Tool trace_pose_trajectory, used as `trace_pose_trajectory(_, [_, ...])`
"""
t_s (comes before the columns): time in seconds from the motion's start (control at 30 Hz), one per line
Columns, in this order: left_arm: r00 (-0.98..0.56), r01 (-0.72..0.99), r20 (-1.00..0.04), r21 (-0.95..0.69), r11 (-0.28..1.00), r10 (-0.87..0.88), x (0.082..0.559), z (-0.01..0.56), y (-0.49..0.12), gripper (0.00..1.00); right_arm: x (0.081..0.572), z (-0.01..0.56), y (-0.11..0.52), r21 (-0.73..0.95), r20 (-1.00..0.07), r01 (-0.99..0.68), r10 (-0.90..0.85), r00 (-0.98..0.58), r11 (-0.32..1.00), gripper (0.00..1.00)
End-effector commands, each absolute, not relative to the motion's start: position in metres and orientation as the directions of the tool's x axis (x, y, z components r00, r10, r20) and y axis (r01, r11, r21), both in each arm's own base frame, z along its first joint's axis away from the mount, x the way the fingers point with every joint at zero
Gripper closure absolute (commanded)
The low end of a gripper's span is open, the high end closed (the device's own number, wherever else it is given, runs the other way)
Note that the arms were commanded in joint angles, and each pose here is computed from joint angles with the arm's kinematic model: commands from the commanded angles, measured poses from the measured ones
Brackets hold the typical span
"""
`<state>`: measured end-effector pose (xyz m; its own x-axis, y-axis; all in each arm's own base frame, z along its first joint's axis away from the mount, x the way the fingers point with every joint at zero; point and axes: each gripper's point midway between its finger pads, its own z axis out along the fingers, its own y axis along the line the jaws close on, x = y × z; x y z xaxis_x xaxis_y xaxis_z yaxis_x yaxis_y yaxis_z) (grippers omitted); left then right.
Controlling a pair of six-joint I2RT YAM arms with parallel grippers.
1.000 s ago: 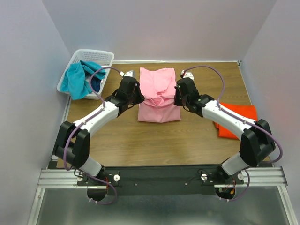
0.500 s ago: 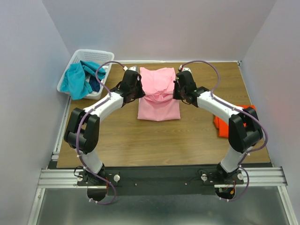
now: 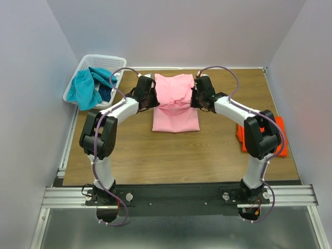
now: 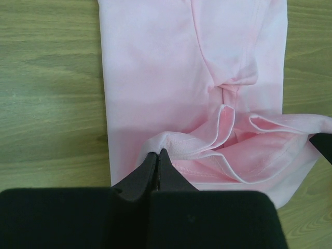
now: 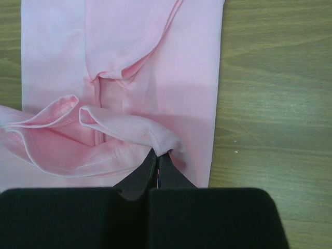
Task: Fold and stack the t-shirts
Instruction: Fold the tshirt
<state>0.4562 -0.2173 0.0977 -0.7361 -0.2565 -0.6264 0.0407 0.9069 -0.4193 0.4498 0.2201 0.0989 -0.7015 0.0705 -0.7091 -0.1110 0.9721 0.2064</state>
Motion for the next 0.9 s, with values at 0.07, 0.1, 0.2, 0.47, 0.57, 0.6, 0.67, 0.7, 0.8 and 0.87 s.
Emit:
trace_pose_trajectory(0.07, [-0.771, 0.057, -0.593, -0.425, 0.904, -0.23, 0.463, 0.084, -0.218, 0.93, 0.468, 0.09, 0.222, 0.217, -0.705, -0.119, 0.071, -0.705, 0.969, 0.99])
trace_pose_trajectory(0.1, [-0.773, 0.058, -0.592, -0.425, 0.903, -0.229, 0.464, 0.083, -0.218, 0.89, 0.47, 0.089, 0.222, 0.217, -0.704, -0.119, 0.071, -0.707, 0.969, 0.99])
trace_pose_trajectory(0.2, [-0.774, 0.068, -0.592, -0.43, 0.9, -0.224, 0.468, 0.081, -0.219, 0.73, 0.477, 0.082, 0.22, 0.224, -0.696, -0.106, 0.083, -0.713, 0.969, 0.99])
trace_pose_trajectory(0.47, [-0.727, 0.062, -0.643, -0.413, 0.909, -0.242, 0.476, 0.115, -0.212, 0.33, 0.487, 0.102, 0.225, 0.241, -0.721, -0.144, 0.078, -0.688, 0.96, 0.51])
trace_pose_trajectory(0.57, [-0.696, 0.089, -0.671, -0.434, 0.896, -0.256, 0.47, 0.142, -0.213, 0.23, 0.482, 0.127, 0.226, 0.257, -0.746, -0.18, 0.077, -0.661, 0.949, 0.21])
trace_pose_trajectory(0.6, [-0.697, 0.084, -0.666, -0.442, 0.893, -0.264, 0.465, 0.142, -0.211, 0.23, 0.479, 0.133, 0.227, 0.265, -0.751, -0.191, 0.078, -0.656, 0.945, 0.08])
trace_pose_trajectory(0.67, [-0.694, 0.089, -0.667, -0.452, 0.887, -0.27, 0.45, 0.148, -0.212, 0.03, 0.463, 0.146, 0.232, 0.305, -0.747, -0.238, 0.077, -0.661, 0.922, 0.0])
trace_pose_trajectory(0.7, [-0.694, 0.088, -0.666, -0.455, 0.886, -0.273, 0.445, 0.149, -0.212, 0.03, 0.455, 0.149, 0.234, 0.322, -0.741, -0.253, 0.077, -0.667, 0.912, 0.0])
trace_pose_trajectory(0.8, [-0.704, 0.089, -0.653, -0.472, 0.877, -0.279, 0.421, 0.147, -0.214, 0.03, 0.419, 0.149, 0.247, 0.414, -0.695, -0.317, 0.071, -0.715, 0.853, 0.0])
trace_pose_trajectory(0.87, [-0.701, 0.101, -0.655, -0.481, 0.871, -0.281, 0.406, 0.152, -0.215, 0.03, 0.398, 0.134, 0.25, 0.436, -0.661, -0.329, 0.05, -0.749, 0.838, 0.0])
